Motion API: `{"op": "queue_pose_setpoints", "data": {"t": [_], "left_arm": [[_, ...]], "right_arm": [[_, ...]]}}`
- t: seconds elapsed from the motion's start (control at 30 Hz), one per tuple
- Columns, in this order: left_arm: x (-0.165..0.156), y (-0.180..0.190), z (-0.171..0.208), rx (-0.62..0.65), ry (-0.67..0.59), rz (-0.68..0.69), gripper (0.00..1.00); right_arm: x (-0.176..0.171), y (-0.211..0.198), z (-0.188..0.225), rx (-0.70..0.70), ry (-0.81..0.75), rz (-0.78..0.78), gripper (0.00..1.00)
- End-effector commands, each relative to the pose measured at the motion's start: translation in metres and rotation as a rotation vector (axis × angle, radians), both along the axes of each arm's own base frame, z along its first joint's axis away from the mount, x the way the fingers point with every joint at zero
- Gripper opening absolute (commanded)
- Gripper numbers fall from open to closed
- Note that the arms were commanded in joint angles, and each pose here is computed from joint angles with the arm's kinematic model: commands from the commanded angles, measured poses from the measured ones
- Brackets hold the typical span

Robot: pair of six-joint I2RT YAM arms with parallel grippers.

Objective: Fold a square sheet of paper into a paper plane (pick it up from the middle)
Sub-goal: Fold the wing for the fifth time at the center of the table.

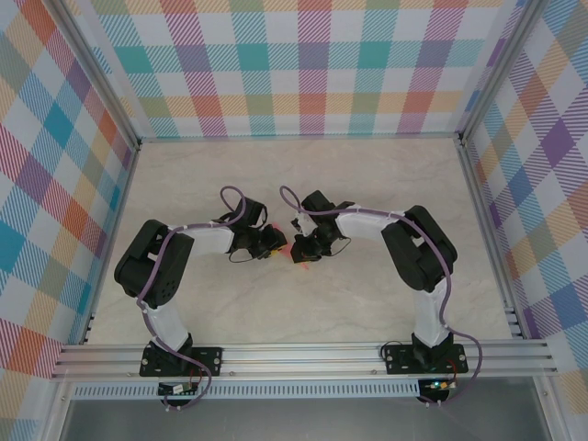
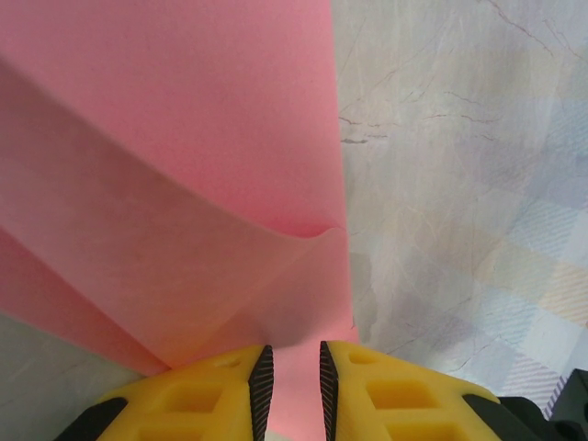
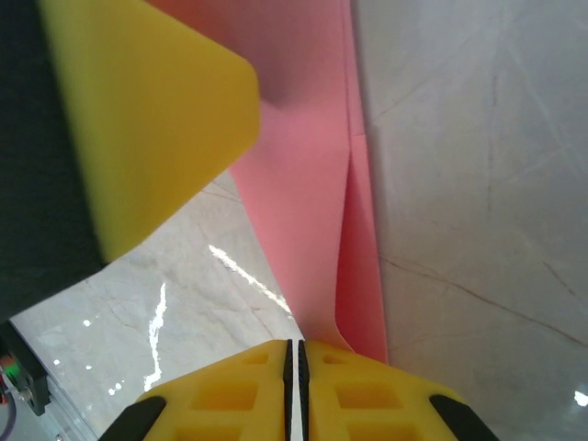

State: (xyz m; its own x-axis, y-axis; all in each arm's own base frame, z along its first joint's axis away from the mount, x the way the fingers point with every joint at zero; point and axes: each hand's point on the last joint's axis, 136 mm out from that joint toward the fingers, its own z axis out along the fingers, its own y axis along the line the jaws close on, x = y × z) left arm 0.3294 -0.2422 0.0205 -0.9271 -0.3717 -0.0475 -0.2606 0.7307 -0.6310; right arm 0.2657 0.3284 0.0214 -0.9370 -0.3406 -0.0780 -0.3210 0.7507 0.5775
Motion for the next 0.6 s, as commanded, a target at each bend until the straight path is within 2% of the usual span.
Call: {"op": "queue_pose_setpoints", "data": {"t": [0.0,0.2,0.4,0.57], "left_arm": [[-0.021,0.025,-0.043,0.152,0.114,0.033,0.25],[-0.022,0.029,-0.045,0.172,0.125,0.043,0.25],[-0.021,0.030,-0.046,0.182,0.127,0.046,0.25],[-0.020,0.029,-0.047,0.183,0.130,0.043,0.25]], "right_arm": [[-0.001,-0.008,-0.013,-0.057,0.018,0.006,0.12],[-0.007,-0.026,-0.027,-0.127,0.038,-0.004,0.12],[-0.012,-0.016,0.007,-0.030,0.012,0.019,0.12],[-0.023,-0.025,-0.001,-0.054,0.040,0.028,0.12]]}}
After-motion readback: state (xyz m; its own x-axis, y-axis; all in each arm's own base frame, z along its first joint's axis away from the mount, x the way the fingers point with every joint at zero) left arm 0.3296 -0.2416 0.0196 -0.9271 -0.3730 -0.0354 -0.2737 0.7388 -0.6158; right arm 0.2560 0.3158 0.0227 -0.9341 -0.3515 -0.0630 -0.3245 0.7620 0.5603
